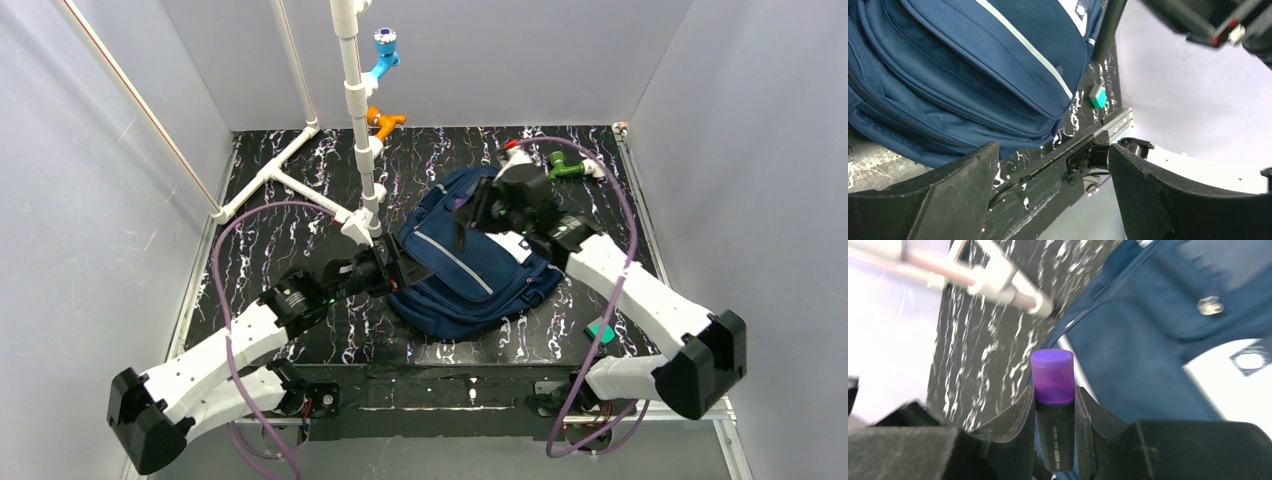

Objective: Pack the student bag
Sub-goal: Pick up the stationery from the corner of the board.

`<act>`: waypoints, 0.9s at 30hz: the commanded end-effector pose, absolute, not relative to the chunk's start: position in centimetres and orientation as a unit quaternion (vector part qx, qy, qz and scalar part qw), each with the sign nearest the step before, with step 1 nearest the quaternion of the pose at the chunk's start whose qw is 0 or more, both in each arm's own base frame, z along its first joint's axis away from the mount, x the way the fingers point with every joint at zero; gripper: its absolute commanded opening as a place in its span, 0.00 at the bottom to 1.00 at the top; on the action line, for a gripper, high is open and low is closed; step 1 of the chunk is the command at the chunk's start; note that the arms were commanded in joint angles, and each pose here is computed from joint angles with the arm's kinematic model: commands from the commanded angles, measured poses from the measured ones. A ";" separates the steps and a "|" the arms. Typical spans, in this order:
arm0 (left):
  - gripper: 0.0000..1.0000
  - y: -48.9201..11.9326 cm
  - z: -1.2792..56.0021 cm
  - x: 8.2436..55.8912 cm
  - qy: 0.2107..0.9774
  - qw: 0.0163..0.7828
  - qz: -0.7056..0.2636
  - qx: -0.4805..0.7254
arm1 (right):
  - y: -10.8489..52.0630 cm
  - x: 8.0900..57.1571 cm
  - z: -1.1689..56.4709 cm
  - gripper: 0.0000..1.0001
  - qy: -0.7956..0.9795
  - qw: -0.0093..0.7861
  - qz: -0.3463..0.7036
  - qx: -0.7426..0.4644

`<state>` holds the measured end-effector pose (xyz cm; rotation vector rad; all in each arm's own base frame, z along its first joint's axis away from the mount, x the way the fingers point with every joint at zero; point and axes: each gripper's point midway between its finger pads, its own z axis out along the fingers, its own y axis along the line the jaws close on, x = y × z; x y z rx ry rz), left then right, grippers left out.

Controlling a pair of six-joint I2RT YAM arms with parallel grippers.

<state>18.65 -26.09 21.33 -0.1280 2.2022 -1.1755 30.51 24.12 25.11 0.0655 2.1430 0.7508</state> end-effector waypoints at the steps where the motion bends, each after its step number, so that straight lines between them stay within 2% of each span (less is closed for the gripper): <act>1: 0.76 -27.0 22.7 21.1 0.830 0.350 -0.432 -0.039 | 31.1 27.6 24.5 0.01 0.851 0.352 0.388 -0.029; 8: 0.57 -26.0 20.6 22.7 0.845 0.371 -0.382 -0.053 | 35.3 25.0 23.0 0.01 0.854 0.290 0.430 -0.045; 11: 0.50 -26.2 20.1 23.0 0.847 0.368 -0.380 -0.056 | 35.8 24.5 23.1 0.01 0.852 0.286 0.437 -0.047; 14: 0.38 -26.6 19.4 23.0 0.853 0.354 -0.379 -0.053 | 36.2 24.2 23.3 0.01 0.849 0.280 0.445 -0.049; 20: 0.26 -26.9 18.8 22.8 0.850 0.345 -0.392 -0.065 | 36.7 23.7 23.3 0.01 0.847 0.273 0.452 -0.051; 22: 0.17 -26.6 18.5 22.7 0.849 0.346 -0.393 -0.072 | 36.6 23.5 23.0 0.01 0.850 0.271 0.448 -0.055; 23: 0.06 -26.4 18.4 22.6 0.848 0.345 -0.394 -0.076 | 36.5 23.4 22.8 0.01 0.850 0.273 0.445 -0.066; 24: 0.00 -26.1 18.3 22.5 0.847 0.346 -0.395 -0.084 | 36.4 23.3 22.6 0.10 0.851 0.276 0.439 -0.083; 26: 0.00 -25.4 18.3 22.5 0.841 0.353 -0.396 -0.107 | 34.9 23.5 21.9 0.37 0.870 0.286 0.384 -0.116; 27: 0.00 -25.0 18.1 22.4 0.840 0.349 -0.395 -0.127 | 34.3 23.7 21.7 0.44 0.875 0.291 0.359 -0.143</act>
